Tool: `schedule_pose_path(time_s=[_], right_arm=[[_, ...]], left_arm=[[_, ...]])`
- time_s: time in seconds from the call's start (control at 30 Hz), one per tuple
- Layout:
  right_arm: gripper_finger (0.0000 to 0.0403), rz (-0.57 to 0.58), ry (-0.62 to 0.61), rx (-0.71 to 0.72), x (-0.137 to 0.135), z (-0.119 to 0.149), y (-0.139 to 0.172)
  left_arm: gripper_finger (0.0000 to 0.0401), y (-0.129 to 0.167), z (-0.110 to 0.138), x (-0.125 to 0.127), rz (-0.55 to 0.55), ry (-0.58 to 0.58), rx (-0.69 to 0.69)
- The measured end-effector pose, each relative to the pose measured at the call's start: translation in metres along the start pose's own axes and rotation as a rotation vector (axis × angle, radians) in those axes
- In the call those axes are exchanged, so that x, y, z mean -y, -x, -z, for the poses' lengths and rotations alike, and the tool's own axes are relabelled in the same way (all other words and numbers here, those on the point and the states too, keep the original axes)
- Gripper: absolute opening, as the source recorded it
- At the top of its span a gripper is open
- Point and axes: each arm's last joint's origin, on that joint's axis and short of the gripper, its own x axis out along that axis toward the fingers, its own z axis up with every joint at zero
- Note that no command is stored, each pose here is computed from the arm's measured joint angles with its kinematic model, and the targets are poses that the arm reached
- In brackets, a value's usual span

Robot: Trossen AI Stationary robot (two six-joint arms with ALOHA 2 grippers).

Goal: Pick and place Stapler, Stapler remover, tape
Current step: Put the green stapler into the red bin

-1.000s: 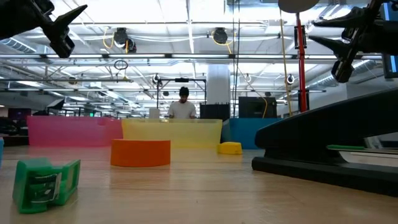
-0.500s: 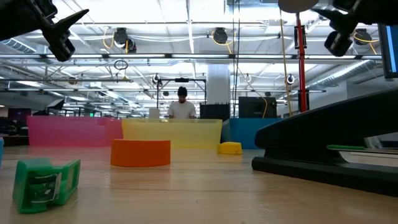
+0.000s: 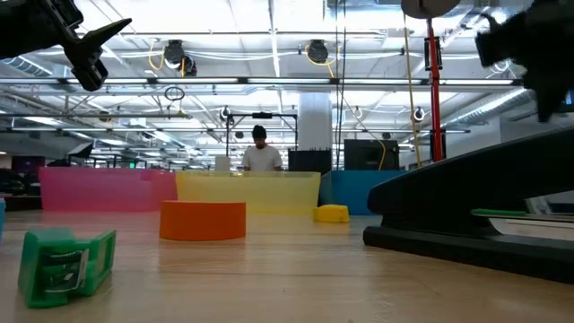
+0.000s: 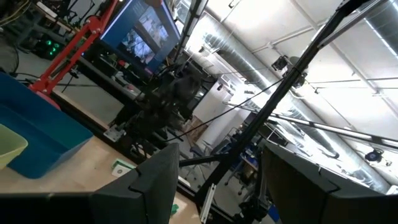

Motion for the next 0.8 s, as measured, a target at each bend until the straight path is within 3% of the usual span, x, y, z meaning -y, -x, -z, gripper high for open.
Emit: schedule_pose_path(time_s=[0.17,0.47,0.8], right_arm=[[0.0098,0.087,-0.024,-0.139,0.003,0.005,-0.014],[0.0162,0.004,-0.036,-0.212,0.002,0.009,-0.029],[0.0247,-0.051,-0.034,-0.192,0.000,0.008,-0.044]], left_arm=[[0.0228,0.000,0.000,0.000,-0.001,-0.001,-0.001],[0.0228,0.000,0.002,-0.002,-0.032,-0.004,-0.014],[0.0228,0.000,0.002,-0.002,-0.031,-0.005,-0.014]])
